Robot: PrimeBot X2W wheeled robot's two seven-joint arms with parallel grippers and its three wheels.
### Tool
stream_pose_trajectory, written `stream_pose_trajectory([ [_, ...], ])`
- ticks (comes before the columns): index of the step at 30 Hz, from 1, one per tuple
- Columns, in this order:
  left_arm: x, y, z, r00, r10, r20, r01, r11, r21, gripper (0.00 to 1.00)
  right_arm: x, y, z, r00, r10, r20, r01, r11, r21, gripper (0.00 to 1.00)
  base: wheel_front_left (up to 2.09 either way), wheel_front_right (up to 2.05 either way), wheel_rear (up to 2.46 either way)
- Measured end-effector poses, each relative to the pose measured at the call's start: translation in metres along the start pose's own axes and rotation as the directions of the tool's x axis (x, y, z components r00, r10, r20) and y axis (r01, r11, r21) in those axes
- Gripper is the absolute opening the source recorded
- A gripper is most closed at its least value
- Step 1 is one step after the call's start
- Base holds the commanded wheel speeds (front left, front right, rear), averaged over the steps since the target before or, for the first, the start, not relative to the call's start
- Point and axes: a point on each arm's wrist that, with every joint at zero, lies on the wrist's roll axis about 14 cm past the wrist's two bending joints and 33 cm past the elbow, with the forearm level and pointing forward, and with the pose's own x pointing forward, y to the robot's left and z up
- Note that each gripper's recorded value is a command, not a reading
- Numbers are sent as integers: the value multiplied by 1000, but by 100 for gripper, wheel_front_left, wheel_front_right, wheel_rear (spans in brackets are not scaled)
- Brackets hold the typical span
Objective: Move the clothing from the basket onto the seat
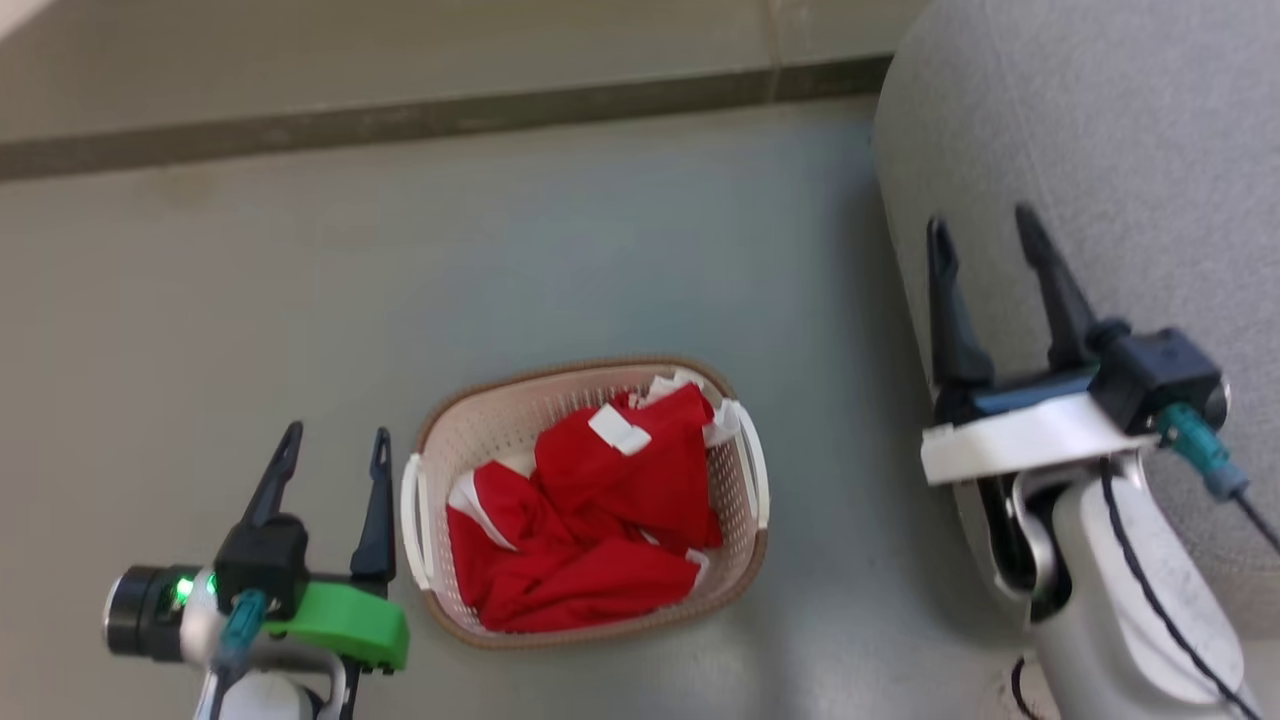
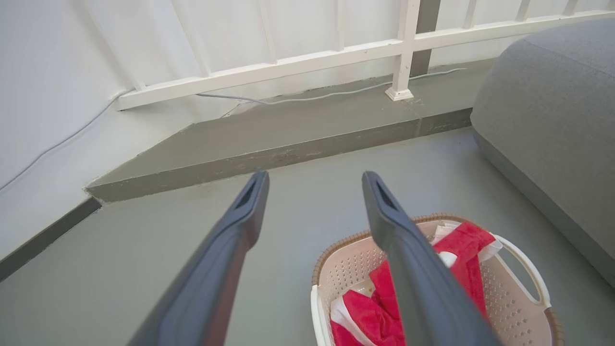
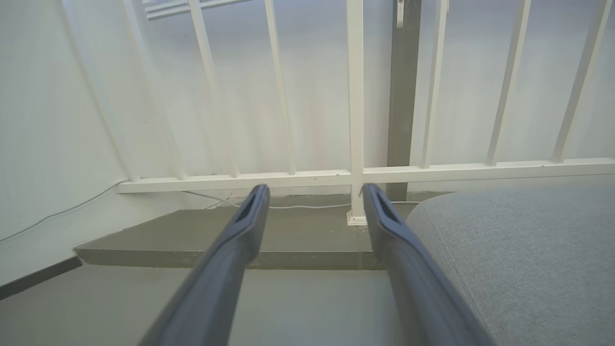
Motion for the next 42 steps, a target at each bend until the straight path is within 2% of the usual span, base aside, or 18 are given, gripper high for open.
stream_pose_trajectory([
  [11,35,-28,-61,978,-125,-168,125,992,-14,100,42,-24,-10,999,-41,31,42,999,-23,100,0,0,0],
  [22,72,-48,-116,930,-223,-293,223,974,-32,100,79,-45,-25,995,-74,60,76,996,-42,100,0,0,0],
  [34,103,-72,-176,855,-344,-388,354,934,-47,100,105,-73,-53,990,-122,67,127,989,-75,100,0,0,0],
  [42,94,-94,-228,766,-428,-479,451,889,-73,100,114,-87,-81,989,-141,34,144,984,-102,100,0,0,0],
])
